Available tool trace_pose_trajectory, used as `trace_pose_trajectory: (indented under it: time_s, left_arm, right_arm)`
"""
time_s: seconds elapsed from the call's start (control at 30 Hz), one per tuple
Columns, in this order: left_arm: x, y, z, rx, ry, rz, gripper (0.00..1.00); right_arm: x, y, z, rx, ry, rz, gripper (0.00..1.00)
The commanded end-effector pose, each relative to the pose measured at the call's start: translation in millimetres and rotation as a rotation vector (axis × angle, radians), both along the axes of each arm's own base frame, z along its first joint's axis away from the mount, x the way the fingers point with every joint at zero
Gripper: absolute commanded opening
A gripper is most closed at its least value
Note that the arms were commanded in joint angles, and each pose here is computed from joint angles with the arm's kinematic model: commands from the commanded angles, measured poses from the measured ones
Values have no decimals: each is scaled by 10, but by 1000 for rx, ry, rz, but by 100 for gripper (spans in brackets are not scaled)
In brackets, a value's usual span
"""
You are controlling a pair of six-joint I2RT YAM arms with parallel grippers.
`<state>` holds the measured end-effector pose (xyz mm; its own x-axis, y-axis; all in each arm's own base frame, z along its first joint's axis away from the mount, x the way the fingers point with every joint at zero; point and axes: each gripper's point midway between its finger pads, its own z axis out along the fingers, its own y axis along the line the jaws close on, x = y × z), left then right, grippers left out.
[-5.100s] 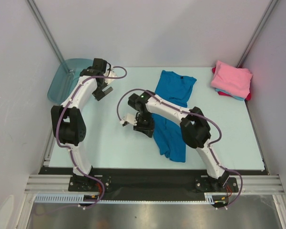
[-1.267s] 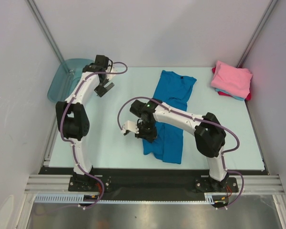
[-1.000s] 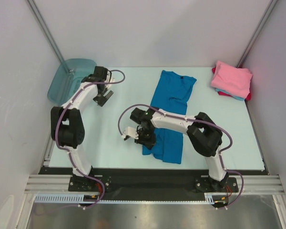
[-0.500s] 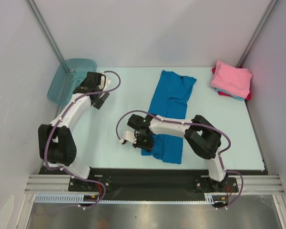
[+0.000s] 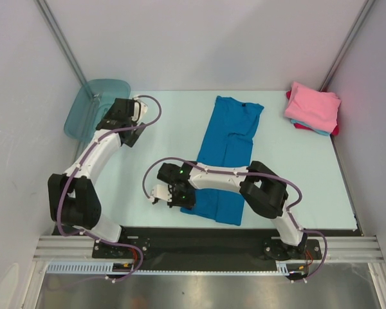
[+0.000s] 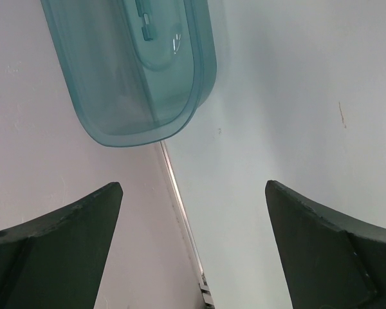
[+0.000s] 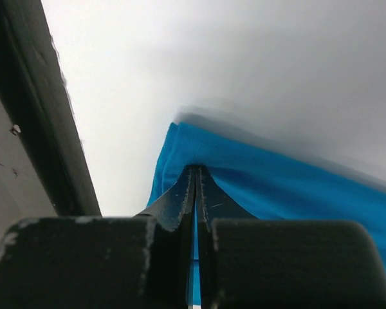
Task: Fold and stack the t-shirts
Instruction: Fold the tshirt
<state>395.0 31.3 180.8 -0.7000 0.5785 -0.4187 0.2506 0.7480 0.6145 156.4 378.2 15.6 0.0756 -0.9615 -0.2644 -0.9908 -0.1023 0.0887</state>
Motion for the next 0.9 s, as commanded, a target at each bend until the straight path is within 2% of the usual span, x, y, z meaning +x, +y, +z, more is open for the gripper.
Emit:
trace_pose_trajectory:
  time_s: [0.0,0.07,0.13,0.17,0.27,0.43,0.67,0.87]
  left_arm:
    - [46,59,11,15,-22,15,100]
    - [51,63,8,18,-23,16,100]
    - [48,66,-5,21,-20,16,100]
    - [58,68,10,24,-26,14,100]
    - [47,81,-17,25,-22,14,100]
    - [9,92,-68,21,-17,18,100]
    - [-31,130,-86,27,-18,50,100]
    - [-155,132,-166,24,-2,33,100]
  right_arm:
    - [-278,586,-397,154,75,73,0]
    - [-223,607,-395,147,42,68,2]
    - [-172,593,-363,144,11,67,11]
    - [-160,598,-280,157,-4,67,21]
    - [-96,613,-14,201,-55,61,29]
    - [51,511,341,232,-170,28,33]
    - [348,121,554,214,-362,6,42]
    - [507,-74,882,266,-453,-30,50]
